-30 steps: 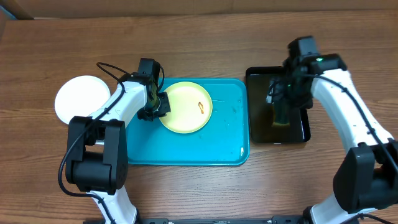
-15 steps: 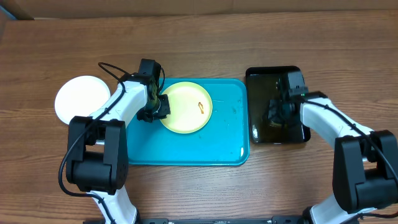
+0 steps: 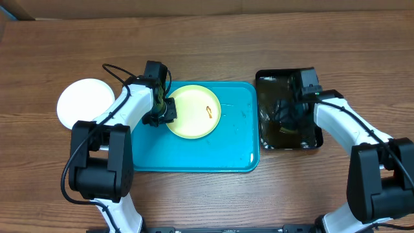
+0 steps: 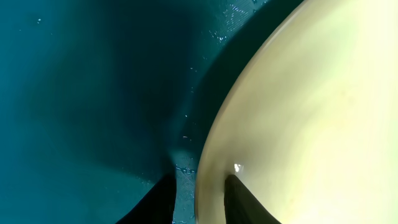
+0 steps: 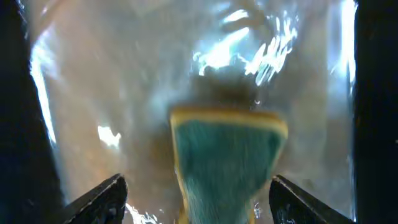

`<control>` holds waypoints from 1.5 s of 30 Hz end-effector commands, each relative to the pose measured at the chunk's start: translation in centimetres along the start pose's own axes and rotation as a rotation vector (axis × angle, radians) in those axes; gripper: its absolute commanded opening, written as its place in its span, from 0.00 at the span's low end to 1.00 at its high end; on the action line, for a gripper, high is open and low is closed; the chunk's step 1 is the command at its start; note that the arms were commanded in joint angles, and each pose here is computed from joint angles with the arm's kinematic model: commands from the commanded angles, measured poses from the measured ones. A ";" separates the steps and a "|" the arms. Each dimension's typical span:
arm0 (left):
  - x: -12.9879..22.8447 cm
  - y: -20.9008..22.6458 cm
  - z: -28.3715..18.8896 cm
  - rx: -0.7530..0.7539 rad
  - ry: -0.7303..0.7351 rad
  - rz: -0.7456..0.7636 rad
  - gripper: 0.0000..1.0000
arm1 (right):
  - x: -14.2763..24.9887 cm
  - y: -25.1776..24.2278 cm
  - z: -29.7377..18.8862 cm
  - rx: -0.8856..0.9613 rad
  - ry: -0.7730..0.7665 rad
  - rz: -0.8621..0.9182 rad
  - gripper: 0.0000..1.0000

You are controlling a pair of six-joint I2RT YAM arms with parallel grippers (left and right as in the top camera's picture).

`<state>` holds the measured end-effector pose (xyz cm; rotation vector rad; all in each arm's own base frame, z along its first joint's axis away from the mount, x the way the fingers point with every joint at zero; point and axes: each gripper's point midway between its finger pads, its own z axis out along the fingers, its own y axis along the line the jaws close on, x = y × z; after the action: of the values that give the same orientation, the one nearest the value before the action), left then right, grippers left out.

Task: Clean dirty plates on tray and stack at the side
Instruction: 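Grasp the green sponge with the right gripper and dip it in water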

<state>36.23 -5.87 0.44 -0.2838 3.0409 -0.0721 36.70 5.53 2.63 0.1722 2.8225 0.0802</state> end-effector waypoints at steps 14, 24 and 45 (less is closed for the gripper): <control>0.1 0.8 0.9 -0.035 0.004 0.014 0.28 | 0.2 -0.2 1.4 0.013 0.011 -0.002 0.87; 0.1 0.7 0.9 -0.028 0.004 0.014 0.20 | 4.0 -0.6 1.0 0.020 0.165 0.007 0.04; 0.3 -0.3 0.4 0.019 0.030 0.065 0.24 | -0.4 -1.1 -8.4 0.108 0.085 0.019 0.04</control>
<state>36.00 -6.00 0.58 -0.2315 3.0580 -0.0803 33.79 4.08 9.71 0.2055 2.9540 -0.0468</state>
